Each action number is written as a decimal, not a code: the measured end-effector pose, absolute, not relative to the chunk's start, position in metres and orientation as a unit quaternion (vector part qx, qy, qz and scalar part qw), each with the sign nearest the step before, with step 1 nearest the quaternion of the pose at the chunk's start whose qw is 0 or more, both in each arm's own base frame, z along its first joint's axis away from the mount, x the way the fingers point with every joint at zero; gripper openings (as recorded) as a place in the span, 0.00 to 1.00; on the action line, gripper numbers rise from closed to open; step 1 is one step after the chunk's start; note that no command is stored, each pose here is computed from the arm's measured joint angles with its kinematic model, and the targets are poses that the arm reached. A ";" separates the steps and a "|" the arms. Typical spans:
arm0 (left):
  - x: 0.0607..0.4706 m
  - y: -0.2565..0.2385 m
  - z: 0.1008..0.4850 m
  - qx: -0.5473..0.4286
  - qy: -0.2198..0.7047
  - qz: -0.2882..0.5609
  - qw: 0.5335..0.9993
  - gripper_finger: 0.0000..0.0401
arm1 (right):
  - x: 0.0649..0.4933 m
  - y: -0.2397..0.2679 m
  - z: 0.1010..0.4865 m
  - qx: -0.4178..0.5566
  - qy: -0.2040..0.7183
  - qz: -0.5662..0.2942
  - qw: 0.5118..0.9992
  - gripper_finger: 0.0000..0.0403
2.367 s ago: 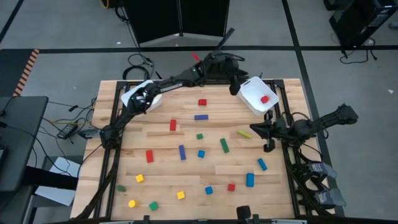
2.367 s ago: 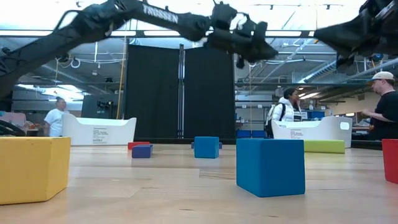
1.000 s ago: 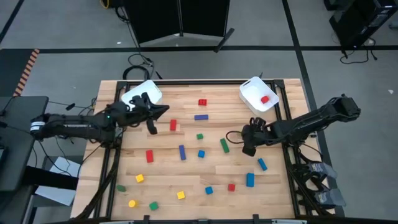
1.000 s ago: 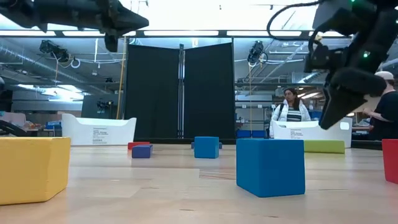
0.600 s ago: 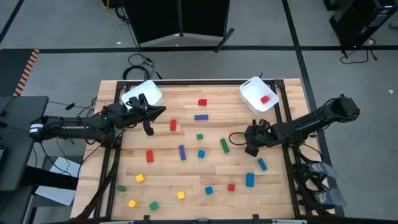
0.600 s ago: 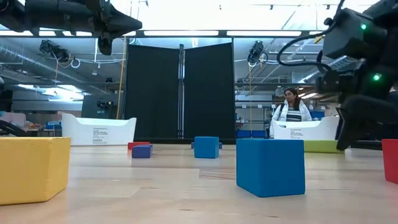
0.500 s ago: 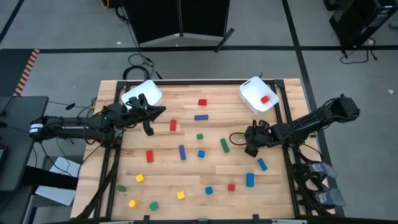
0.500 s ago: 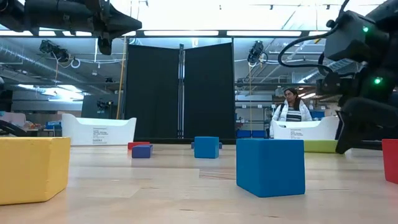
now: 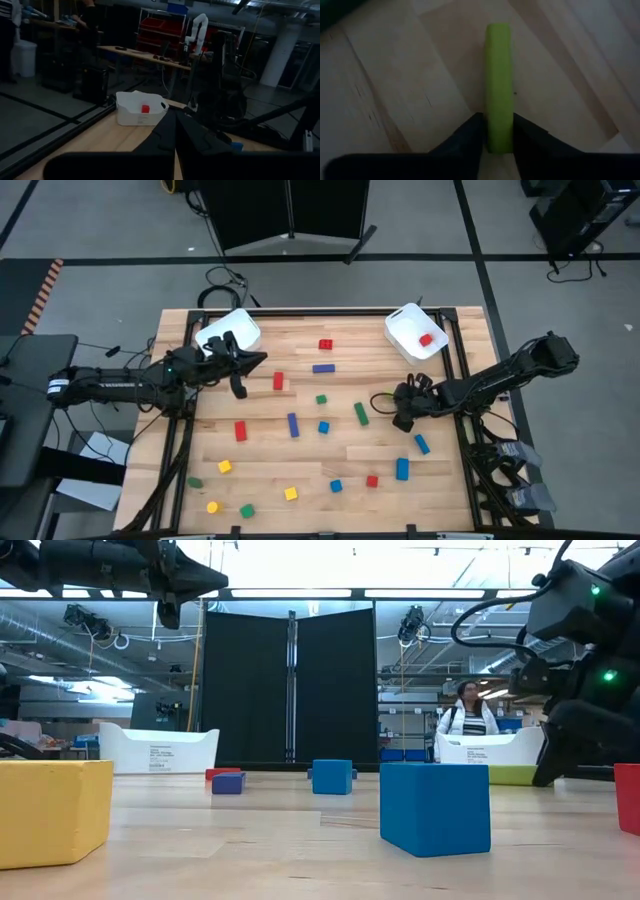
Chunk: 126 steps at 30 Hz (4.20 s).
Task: Sort blocks by size
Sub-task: Put the large light green block into the left white bin, then put the large violet block into the left white bin
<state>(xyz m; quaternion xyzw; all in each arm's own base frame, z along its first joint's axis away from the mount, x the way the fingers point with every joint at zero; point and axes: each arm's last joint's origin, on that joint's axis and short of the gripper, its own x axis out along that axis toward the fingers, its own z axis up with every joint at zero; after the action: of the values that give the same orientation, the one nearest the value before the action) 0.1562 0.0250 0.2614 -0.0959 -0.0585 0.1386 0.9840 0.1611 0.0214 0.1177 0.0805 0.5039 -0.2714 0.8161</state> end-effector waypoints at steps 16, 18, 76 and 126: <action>0.148 0.022 0.272 -0.093 -0.097 0.098 0.986 0.03 | 0.220 0.011 0.146 0.132 0.273 -0.249 0.920 0.17; 0.143 0.021 0.275 -0.092 -0.109 0.094 0.985 0.03 | 0.238 0.004 0.152 0.123 0.256 -0.255 0.924 0.17; 0.126 0.017 0.285 -0.123 -0.146 0.056 0.980 0.03 | 0.558 -0.211 0.158 0.116 0.135 -0.191 0.965 0.17; 0.126 0.015 0.279 -0.113 -0.114 0.034 0.986 0.03 | 0.540 -0.131 0.194 -0.019 0.078 -0.120 0.990 0.02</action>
<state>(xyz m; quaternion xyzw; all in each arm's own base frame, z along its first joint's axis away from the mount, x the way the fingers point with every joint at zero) 0.1256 0.0154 0.2793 -0.1133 -0.1143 0.0343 0.9864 0.5404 -0.1313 0.1943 -0.0190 0.0780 -0.1198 0.9896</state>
